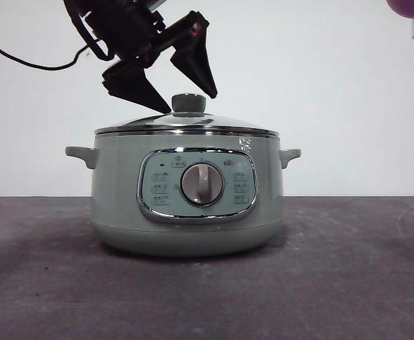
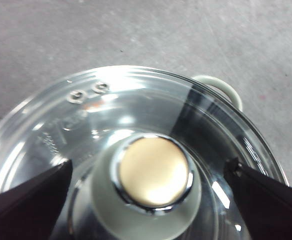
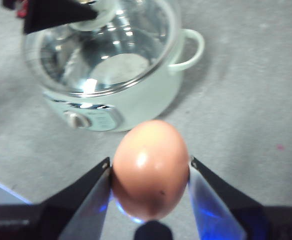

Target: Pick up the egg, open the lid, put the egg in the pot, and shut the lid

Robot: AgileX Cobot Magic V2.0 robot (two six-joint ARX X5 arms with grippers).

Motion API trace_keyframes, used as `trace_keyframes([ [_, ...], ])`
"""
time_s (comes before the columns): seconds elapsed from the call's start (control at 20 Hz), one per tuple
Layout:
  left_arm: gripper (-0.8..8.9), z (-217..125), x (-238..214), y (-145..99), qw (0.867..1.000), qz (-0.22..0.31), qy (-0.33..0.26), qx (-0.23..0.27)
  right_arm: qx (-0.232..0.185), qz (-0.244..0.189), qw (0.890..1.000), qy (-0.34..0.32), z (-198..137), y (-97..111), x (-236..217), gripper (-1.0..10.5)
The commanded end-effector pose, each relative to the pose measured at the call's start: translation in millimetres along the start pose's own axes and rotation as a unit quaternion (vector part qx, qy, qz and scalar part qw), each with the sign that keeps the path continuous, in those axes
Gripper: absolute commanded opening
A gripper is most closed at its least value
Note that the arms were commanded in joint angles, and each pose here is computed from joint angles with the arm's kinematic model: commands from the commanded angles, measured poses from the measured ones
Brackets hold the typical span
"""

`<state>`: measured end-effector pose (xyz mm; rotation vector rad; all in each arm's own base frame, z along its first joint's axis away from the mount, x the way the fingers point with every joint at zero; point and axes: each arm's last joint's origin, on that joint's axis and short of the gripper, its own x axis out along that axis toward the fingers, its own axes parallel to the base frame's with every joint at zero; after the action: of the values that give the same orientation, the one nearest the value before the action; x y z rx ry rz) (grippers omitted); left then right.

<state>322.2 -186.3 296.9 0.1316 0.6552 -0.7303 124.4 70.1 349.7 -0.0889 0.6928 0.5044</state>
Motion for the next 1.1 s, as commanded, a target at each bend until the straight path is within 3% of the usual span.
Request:
trace_keyframes([
  [0.05,6.54,-5.2,11.7,0.7,1.000,0.000,0.016,0.004,0.005,-0.002,1.000,-0.002,-0.1,-0.1,0.7,-0.1],
  [0.35,3.82,-5.2,12.5,-0.2,1.000,0.020,0.017,0.006,0.004,-0.002,1.000,-0.002,-0.2,-0.1,0.8,-0.1],
  [0.55,1.21,-4.5,10.1,-0.9,1.000,0.019,0.016,0.005,0.004,-0.003,1.000,-0.001,-0.2,-0.1,0.9,-0.1],
  [0.65,0.35,-3.5,7.0,-1.6,1.000,0.019,0.014,0.005,0.004,-0.003,1.000,-0.001,-0.2,-0.1,0.9,-0.1],
  [0.8,-0.12,-1.1,0.7,-2.8,1.000,0.020,0.008,0.006,0.004,-0.002,1.000,-0.001,-0.2,-0.1,0.9,-0.1],
  [1.1,-0.08,6.0,-16.7,-6.6,1.000,0.021,-0.013,0.011,0.005,-0.001,1.000,0.002,0.3,0.0,2.8,-0.1],
])
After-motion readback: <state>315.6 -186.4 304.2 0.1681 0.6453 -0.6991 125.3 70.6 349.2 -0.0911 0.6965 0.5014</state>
